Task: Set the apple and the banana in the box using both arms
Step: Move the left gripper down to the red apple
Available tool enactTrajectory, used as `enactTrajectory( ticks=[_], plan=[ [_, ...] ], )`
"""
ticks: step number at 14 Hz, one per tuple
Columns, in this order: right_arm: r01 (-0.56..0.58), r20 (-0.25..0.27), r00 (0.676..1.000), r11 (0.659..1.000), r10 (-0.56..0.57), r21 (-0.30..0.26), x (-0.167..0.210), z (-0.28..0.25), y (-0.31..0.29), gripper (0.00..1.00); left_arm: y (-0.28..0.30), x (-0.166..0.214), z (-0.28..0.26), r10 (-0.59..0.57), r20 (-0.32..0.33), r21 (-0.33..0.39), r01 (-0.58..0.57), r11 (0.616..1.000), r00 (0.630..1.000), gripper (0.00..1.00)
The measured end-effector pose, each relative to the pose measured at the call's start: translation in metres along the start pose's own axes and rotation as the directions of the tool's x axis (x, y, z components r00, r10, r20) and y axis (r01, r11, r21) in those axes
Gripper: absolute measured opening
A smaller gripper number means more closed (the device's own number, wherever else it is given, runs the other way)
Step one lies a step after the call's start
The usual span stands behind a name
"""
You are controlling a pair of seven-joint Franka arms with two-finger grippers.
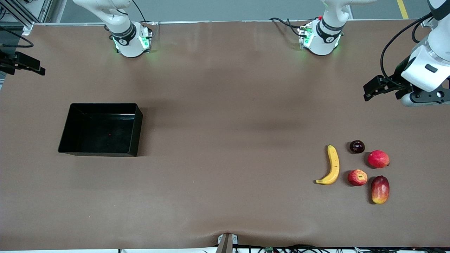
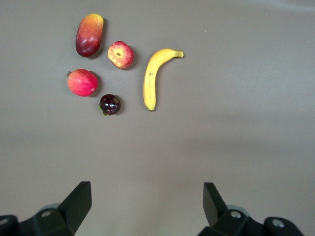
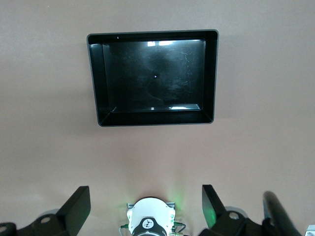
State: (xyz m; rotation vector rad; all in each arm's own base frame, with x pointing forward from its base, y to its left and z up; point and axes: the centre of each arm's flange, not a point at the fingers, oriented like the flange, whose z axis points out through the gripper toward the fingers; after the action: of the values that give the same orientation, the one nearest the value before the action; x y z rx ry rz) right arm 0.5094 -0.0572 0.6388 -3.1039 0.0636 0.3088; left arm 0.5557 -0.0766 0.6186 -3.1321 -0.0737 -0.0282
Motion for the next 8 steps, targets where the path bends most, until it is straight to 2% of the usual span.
enactTrajectory(
  ticks=[4,8],
  plan=[
    [0.000,-0.002,1.000,1.000,0.000,0.000,0.000,0.000,0.000,1.00,-0.001,0.000,0.000,-0.001,-0.001,0.005,0.001,1.000,1.000,1.00],
    [0.000,-0.002,1.000,1.000,0.000,0.000,0.000,0.000,0.000,1.00,-0.005,0.010,0.013,0.000,0.008,0.041,0.000,0.999,1.000,1.00]
  ],
)
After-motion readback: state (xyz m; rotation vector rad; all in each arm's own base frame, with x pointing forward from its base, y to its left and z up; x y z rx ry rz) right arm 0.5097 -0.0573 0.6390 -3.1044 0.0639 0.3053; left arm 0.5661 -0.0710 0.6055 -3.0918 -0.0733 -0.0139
